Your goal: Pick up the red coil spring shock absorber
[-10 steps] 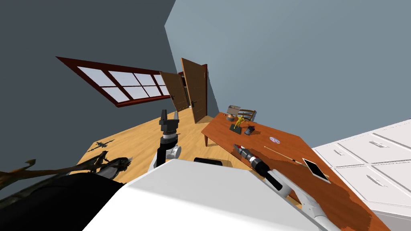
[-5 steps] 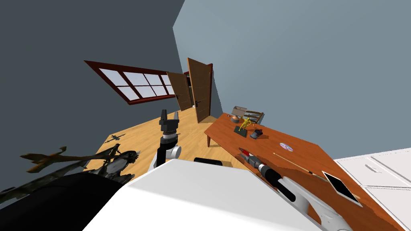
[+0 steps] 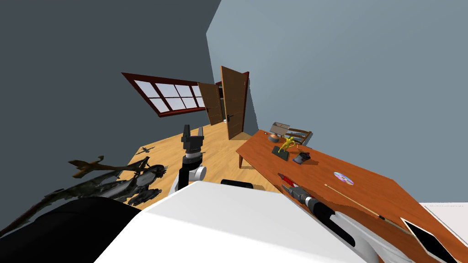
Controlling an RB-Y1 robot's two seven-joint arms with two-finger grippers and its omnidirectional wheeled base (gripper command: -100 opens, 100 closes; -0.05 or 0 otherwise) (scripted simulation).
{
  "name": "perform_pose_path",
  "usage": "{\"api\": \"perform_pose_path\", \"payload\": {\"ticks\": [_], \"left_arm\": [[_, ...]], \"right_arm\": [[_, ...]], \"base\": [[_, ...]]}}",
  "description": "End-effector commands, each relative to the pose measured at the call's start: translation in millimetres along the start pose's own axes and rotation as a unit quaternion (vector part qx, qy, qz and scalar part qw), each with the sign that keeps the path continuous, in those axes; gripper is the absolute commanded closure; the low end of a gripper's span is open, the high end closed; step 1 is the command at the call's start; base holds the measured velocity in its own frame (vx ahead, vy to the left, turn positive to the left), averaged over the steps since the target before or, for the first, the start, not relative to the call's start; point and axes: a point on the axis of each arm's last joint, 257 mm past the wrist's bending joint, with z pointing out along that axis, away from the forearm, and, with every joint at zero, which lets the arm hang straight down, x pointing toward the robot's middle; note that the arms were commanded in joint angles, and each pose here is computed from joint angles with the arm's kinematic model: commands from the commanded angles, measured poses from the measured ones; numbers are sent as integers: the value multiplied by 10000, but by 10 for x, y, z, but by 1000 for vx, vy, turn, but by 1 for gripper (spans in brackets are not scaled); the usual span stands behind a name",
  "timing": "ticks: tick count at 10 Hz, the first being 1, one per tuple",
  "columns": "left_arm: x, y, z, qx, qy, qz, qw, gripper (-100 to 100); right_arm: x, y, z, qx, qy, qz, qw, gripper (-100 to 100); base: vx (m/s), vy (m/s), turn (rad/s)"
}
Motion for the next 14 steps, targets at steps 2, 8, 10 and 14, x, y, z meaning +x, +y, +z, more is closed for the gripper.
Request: {"api": "perform_pose_path", "payload": {"ticks": [2, 8, 10, 14], "left_arm": [[0, 0, 0, 0, 0, 0, 10000, 0], [0, 0, 0, 0, 0, 1, 10000, 0], [0, 0, 0, 0, 0, 1, 10000, 0], [-1, 0, 0, -1, 0, 1, 10000, 0]], "right_arm": [[424, -258, -141, 205, 512, -492, 9973, -100], [1222, -720, -553, 443, 1512, -1436, 9770, -100], [1507, -899, -759, 490, 1902, -1808, 9637, -100], [1799, -1084, -1006, 512, 2319, -2188, 9464, -100]], "base": [[33, 21, 195], [41, 6, 177], [27, 4, 141], [36, 1, 119]]}}
